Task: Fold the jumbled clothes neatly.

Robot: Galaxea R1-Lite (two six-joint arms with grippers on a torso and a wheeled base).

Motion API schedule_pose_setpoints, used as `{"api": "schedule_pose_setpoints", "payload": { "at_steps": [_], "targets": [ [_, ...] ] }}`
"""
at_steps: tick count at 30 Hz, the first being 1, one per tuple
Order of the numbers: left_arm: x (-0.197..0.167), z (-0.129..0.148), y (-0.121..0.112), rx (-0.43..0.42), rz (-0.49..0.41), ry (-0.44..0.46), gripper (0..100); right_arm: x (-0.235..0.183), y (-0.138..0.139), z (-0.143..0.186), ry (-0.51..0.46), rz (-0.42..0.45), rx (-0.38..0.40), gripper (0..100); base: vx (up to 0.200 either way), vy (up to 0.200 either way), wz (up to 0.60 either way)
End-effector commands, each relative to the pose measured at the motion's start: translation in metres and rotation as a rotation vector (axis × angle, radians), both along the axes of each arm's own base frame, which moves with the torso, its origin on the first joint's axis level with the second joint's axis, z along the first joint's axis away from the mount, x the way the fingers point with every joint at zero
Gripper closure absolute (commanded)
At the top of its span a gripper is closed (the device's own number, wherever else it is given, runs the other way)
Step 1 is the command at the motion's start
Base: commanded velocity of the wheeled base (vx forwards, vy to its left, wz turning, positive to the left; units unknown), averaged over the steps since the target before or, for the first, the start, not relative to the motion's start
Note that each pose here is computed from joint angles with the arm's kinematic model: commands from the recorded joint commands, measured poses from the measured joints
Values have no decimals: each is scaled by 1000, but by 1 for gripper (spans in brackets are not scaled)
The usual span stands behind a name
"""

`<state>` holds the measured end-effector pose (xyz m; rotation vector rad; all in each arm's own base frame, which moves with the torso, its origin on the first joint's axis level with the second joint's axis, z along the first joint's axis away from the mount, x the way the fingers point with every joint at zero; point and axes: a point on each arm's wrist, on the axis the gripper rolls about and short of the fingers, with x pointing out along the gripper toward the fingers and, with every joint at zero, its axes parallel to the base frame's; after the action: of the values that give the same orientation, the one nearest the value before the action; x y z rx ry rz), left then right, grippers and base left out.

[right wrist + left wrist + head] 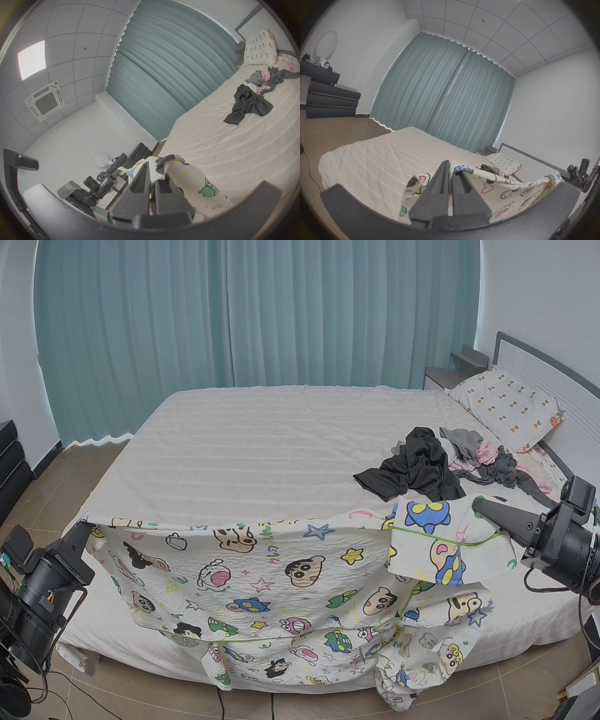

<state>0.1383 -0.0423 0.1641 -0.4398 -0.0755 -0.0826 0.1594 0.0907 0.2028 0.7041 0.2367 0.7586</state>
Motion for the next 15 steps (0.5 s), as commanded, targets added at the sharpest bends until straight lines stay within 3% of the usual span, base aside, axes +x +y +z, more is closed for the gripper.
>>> {"api": "schedule_pose_setpoints", "payload": {
  "at_steps": [1,3,15],
  "targets": [
    [16,0,-6,5,2,21,100,22,2,-9,44,-41,-33,100,0,0,0],
    [21,1,-7,9,0,27,100,27,1,-10,45,-54,-40,100,0,0,0],
    [72,-8,-24,34,0,95,100,68,5,-20,58,-111,-89,100,200,0,0]
  ]
}}
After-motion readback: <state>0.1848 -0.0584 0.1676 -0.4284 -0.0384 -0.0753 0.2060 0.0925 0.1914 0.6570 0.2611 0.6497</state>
